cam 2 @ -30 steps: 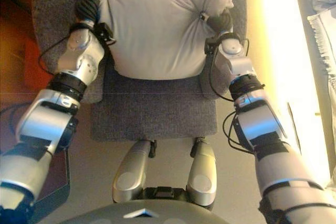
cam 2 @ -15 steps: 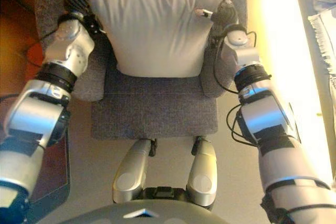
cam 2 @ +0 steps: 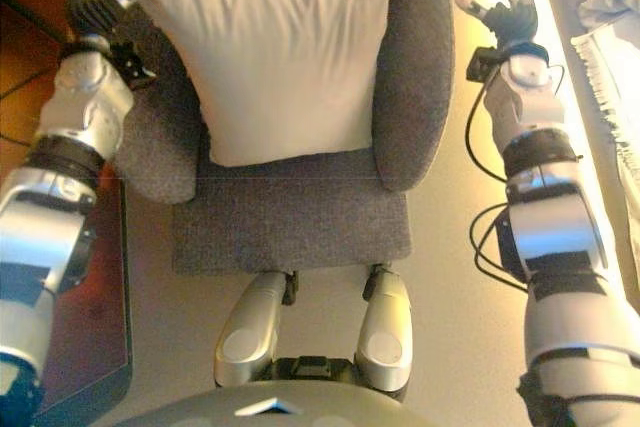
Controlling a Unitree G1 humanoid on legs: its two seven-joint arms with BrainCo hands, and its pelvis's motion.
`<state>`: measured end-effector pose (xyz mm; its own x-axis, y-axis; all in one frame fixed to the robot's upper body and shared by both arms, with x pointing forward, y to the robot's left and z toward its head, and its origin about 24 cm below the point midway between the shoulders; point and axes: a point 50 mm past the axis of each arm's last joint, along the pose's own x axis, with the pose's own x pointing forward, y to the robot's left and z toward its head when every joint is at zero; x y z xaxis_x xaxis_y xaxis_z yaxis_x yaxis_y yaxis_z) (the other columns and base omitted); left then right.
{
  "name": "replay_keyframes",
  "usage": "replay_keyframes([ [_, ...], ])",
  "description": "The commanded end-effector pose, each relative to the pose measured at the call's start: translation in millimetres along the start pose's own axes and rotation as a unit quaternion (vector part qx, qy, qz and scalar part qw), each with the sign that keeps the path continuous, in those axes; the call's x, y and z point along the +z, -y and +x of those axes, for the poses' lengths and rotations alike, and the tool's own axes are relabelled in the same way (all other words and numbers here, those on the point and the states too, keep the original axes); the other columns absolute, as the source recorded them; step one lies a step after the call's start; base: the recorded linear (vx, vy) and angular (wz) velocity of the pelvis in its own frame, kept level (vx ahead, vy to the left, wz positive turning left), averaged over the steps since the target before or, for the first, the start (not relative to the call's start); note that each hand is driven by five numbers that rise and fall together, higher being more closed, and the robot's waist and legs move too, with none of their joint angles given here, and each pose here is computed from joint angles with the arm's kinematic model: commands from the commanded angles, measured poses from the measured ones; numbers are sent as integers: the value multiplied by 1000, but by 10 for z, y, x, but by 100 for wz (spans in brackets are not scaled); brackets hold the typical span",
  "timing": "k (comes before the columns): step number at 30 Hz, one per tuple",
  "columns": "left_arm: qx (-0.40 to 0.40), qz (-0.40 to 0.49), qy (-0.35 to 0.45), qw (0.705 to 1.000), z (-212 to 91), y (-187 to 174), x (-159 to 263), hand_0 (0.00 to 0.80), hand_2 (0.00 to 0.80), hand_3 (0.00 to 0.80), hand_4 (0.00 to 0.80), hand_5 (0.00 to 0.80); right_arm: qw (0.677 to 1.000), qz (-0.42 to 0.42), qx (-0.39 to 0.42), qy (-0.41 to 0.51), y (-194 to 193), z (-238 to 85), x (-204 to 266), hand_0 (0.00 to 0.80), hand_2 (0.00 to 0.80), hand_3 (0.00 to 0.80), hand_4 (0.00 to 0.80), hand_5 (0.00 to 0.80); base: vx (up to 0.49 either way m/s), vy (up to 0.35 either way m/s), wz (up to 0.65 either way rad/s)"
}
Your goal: Pick up the cushion and take it to the sofa
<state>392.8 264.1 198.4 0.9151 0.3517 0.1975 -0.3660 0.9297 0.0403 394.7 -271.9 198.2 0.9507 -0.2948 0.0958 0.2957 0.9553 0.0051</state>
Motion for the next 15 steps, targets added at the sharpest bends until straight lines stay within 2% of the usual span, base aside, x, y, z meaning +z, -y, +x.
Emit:
replay_keyframes([
  [1, 60, 16, 111, 992, -65, -464, 237, 0, 0, 0, 0, 0, 1000, -4, -7, 9, 193, -181, -291, 0, 0, 0, 0, 0, 135, -45, -4],
  [6, 49, 20, 89, 995, -389, -552, -219, 0, 0, 0, 0, 0, 999, 2, 44, 1, 14, -544, -688, 0, 0, 0, 0, 0, 198, -29, -1],
  [15, 32, 36, 30, 998, -1045, -674, -789, 0, 0, 0, 0, 0, 988, 33, 140, -51, 9, -1264, -1269, 0, 0, 0, 0, 0, 120, -3, 10],
])
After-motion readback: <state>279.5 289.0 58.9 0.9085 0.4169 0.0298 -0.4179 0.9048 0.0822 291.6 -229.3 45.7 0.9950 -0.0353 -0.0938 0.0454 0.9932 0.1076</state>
